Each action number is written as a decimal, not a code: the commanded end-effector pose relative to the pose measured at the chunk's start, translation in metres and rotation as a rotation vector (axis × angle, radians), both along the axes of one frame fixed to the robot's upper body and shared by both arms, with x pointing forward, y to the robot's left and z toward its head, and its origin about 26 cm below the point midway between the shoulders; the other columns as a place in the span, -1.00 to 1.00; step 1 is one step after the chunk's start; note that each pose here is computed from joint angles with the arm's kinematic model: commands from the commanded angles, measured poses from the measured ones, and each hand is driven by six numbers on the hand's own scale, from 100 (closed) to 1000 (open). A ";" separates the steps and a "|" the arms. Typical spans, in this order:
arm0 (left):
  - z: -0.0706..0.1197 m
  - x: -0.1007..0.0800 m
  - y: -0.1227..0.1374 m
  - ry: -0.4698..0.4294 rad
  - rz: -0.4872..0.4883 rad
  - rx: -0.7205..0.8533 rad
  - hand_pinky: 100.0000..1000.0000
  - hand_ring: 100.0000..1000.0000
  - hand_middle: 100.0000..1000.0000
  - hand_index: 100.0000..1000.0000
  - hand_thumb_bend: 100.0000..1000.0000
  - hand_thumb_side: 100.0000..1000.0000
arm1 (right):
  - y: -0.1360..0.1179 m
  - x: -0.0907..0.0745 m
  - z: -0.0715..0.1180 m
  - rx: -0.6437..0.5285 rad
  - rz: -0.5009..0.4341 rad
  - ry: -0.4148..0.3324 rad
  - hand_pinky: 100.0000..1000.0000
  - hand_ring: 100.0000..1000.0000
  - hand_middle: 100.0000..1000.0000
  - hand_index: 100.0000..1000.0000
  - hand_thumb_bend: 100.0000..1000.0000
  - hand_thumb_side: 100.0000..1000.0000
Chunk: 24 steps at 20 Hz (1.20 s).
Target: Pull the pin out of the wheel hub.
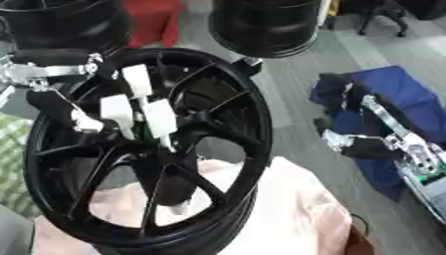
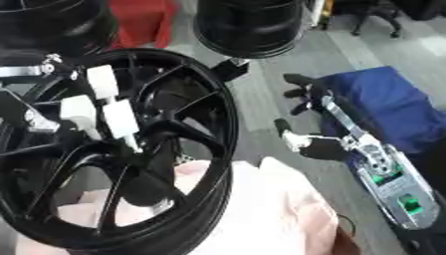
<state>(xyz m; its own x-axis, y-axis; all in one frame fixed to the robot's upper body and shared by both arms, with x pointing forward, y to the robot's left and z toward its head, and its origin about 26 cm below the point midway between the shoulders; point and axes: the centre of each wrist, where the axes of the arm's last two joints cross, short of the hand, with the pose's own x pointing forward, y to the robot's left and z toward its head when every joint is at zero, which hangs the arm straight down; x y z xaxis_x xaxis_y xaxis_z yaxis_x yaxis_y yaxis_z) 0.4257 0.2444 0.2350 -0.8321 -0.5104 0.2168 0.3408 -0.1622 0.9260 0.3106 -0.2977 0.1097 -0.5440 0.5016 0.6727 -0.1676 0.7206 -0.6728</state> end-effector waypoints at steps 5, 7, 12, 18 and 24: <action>0.013 -0.001 0.003 -0.057 -0.153 0.118 0.12 -0.25 -0.33 0.19 -1.00 -0.58 | -0.006 0.001 0.009 -0.020 -0.001 -0.019 0.28 0.69 0.91 0.92 -0.75 -0.66; 0.013 -0.001 0.003 -0.066 -0.139 0.101 0.05 -0.32 -0.38 0.13 -1.00 -0.61 | -0.006 0.001 0.009 -0.019 -0.001 -0.019 0.28 0.69 0.91 0.92 -0.75 -0.65; 0.015 -0.002 0.003 -0.088 -0.122 0.080 -0.12 -0.50 -0.48 0.05 -1.00 -0.63 | -0.006 0.001 0.009 -0.020 -0.002 -0.018 0.28 0.69 0.91 0.92 -0.75 -0.65; 0.019 -0.002 0.002 -0.109 -0.123 0.071 -0.29 -0.65 -0.50 0.02 -1.00 -0.62 | -0.006 0.001 0.009 -0.020 -0.002 -0.018 0.28 0.69 0.91 0.92 -0.75 -0.65; 0.028 -0.005 0.000 -0.133 -0.131 0.062 -0.30 -0.66 -0.55 0.00 -1.00 -0.61 | -0.006 0.001 0.009 -0.021 -0.002 -0.018 0.28 0.69 0.91 0.92 -0.75 -0.65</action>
